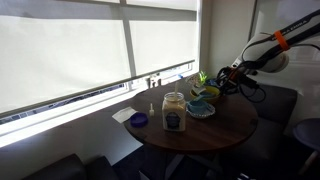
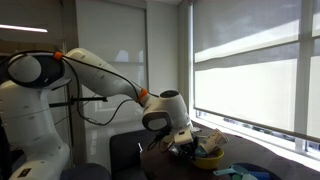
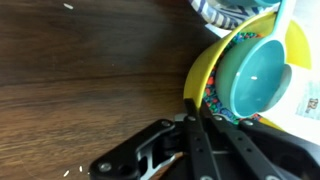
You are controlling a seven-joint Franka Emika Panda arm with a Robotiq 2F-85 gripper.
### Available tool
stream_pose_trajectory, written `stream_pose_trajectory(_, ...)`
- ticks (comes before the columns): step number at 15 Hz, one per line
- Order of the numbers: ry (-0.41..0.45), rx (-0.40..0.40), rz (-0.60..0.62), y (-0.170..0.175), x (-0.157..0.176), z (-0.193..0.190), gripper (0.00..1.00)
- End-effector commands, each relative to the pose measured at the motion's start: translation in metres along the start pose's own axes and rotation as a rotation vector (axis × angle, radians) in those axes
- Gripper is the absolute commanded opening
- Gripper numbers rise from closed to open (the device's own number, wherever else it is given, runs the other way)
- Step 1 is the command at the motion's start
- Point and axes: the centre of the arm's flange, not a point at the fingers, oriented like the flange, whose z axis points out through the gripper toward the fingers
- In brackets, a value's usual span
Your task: Move the yellow bowl forward
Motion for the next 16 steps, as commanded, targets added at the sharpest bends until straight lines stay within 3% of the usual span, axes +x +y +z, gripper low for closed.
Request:
stream_pose_trajectory(1,0.062,0.055,0.045,0.023,-0.018,-0.045,0.03)
stream_pose_trajectory(8,0.104,0.073,0.264,0.053,-0.024,-0.056,0.02)
stream_pose_trajectory(9,0.098,0.078,0.287,0.057,-0.026,-0.056,0.3)
stream_pose_trajectory(10,0.099,0.076,0.296,0.062,-0.026,-0.058,0.31)
stream_pose_trajectory(12,0.113,0.104,0.303,0.06,-0.028,-0.068,0.44)
stream_pose_trajectory(16,0.216,0.211,0.178,0.038,-0.034,-0.125,0.72)
